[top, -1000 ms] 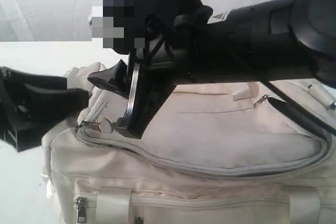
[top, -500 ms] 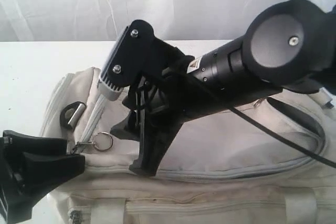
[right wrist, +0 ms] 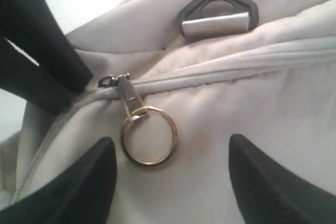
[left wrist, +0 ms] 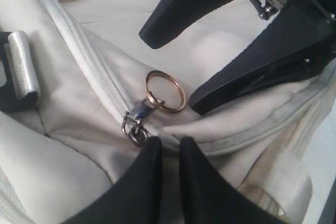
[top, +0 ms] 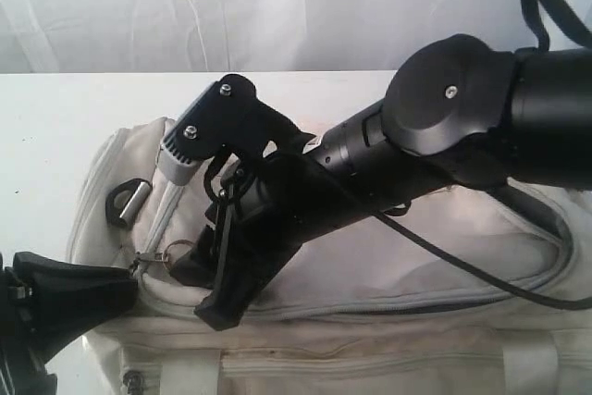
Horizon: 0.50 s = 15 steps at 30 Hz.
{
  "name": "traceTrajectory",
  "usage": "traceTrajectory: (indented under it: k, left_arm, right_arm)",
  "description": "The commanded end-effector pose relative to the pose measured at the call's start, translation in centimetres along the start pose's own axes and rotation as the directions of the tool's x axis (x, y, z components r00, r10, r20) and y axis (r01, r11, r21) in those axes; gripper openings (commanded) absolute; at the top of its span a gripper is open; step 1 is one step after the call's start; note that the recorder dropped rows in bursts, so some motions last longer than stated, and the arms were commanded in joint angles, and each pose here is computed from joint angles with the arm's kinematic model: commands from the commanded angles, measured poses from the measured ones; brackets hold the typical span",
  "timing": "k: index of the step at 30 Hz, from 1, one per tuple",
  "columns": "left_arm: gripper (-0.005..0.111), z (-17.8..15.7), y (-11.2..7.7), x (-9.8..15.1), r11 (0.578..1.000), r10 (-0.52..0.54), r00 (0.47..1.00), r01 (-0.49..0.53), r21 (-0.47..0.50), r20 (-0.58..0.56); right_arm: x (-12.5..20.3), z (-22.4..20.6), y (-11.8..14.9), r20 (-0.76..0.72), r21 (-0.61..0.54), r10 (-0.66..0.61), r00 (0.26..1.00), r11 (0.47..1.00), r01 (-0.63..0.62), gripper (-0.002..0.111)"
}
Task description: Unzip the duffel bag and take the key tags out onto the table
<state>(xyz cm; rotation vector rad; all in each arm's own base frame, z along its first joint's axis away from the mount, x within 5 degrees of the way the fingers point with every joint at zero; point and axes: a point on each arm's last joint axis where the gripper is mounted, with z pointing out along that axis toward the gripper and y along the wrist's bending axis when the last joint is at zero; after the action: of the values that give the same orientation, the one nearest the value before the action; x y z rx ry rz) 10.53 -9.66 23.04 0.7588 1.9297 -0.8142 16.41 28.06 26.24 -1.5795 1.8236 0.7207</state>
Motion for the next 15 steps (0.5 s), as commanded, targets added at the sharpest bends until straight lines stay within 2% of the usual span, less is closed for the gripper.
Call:
traceTrajectory:
  k: [1,7,15]
  left_arm:
    - [0.016,-0.1,-0.1,0.3,1.000,0.029,0.999,-0.029,0.007,-0.012]
    - [0.016,-0.1,-0.1,0.3,1.000,0.029,0.999,-0.029,0.007,-0.012]
    - [0.016,-0.1,-0.1,0.3,0.999,0.031,0.999,-0.031,0.005,-0.011]
  right_arm:
    - [0.2,0.0,-0.1,0.005,0.005,0.024,1.000,1.000,-0.024,0.058]
    - [0.1,0.1,-0.3,0.020,0.025,0.036,0.999,0.999,-0.037,0.055]
    - [1.1,1.9,0.2,-0.050,-0.087,0.110,0.993,0.990,-0.114,0.055]
